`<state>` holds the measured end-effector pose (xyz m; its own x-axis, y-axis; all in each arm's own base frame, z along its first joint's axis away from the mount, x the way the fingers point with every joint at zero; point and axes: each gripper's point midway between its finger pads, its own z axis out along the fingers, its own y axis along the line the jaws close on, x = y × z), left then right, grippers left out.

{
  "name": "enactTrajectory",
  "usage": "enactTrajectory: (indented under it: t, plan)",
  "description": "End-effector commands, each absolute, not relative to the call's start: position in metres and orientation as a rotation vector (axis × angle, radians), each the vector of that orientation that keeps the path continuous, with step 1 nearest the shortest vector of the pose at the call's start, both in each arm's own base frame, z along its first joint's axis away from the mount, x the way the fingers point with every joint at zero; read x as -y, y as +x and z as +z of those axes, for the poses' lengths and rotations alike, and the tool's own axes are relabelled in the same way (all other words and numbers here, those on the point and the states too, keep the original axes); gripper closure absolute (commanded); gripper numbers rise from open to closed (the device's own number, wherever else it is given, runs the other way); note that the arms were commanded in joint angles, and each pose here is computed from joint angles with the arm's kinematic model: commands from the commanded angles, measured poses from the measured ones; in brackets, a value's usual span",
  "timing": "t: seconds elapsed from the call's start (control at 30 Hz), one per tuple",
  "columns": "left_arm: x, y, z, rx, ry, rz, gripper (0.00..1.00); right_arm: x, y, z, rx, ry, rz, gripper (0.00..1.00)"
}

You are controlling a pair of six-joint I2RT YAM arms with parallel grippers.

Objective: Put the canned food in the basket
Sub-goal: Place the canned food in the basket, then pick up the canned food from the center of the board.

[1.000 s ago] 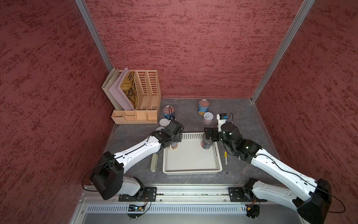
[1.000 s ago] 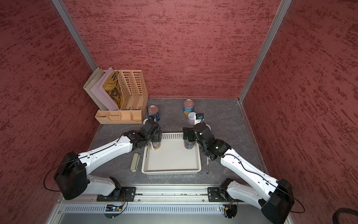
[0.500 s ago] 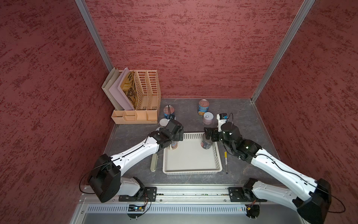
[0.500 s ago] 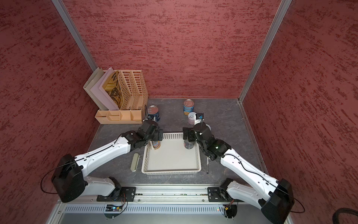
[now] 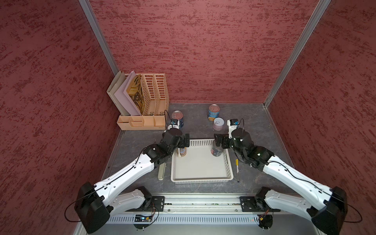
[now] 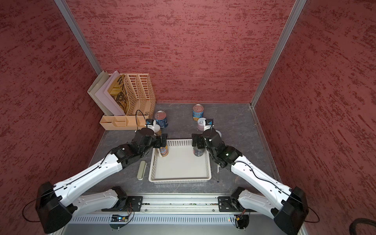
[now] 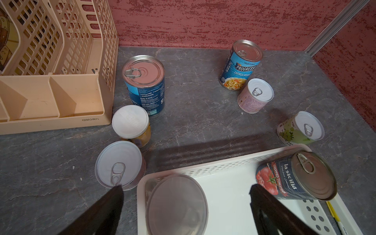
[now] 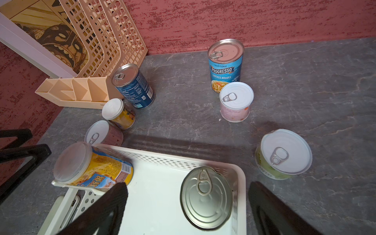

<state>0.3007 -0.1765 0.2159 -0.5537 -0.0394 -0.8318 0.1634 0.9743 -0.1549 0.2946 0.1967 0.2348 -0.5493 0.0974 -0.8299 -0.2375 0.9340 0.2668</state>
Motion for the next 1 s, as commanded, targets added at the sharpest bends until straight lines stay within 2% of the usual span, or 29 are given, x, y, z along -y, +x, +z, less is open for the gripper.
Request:
enactTrajectory:
  t: [0.0,0.5,0.77,0.97]
  plan:
    - [0.177,0.298,0.228,-2.086,0.096,-0.302,0.0,-0.198,0.297,0.24,-2.084,-0.087,0.439,0.02]
    - [0.142,0.275,0.265,-1.882,-0.026,-0.38,0.0,-0.208,0.314,0.245,-2.031,-0.055,0.462,0.02]
    - [0.118,0.286,0.251,-1.944,-0.196,-0.478,0.0,-0.212,0.355,0.264,-2.001,0.017,0.419,0.02]
    - [0.096,0.269,0.274,-1.716,-0.274,-0.605,0.0,-0.22,0.387,0.267,-1.966,0.045,0.41,0.01]
